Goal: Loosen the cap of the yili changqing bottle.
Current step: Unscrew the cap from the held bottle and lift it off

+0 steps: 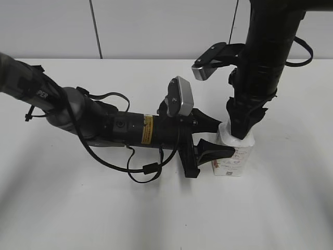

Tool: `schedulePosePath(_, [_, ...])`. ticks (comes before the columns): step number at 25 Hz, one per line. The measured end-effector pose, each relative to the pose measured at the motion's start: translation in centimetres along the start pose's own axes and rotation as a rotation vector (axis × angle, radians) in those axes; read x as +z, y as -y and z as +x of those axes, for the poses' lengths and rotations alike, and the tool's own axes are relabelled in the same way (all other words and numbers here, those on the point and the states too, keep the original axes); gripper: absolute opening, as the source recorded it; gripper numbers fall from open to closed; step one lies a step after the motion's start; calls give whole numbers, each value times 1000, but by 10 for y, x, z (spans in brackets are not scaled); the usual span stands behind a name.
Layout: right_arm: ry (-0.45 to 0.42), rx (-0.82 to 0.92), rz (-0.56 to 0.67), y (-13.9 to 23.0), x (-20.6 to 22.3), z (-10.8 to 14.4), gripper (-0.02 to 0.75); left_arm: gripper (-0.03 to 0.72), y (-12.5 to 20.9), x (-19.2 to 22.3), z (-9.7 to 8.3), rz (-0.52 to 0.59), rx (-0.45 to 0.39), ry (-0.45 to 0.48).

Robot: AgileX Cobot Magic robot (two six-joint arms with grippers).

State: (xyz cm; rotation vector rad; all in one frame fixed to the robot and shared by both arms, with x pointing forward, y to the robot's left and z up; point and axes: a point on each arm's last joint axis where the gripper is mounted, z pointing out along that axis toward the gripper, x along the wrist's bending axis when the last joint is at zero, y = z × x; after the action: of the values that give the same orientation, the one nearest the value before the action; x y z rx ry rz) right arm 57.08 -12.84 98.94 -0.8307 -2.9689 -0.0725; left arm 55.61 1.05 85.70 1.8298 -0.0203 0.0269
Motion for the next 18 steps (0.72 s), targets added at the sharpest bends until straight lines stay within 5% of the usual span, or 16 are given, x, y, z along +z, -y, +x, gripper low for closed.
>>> schedulePosePath(7, [7,-332,6,0,0,-1,397,407,0,0,0,1,3,2])
schedulePosePath(16, [-1,-349,-4,0,0,0,402,407,0,0,0,1,4,3])
schedulePosePath(18, [-2,-312,-4,0,0,0,460,407,0,0,0,1,4,3])
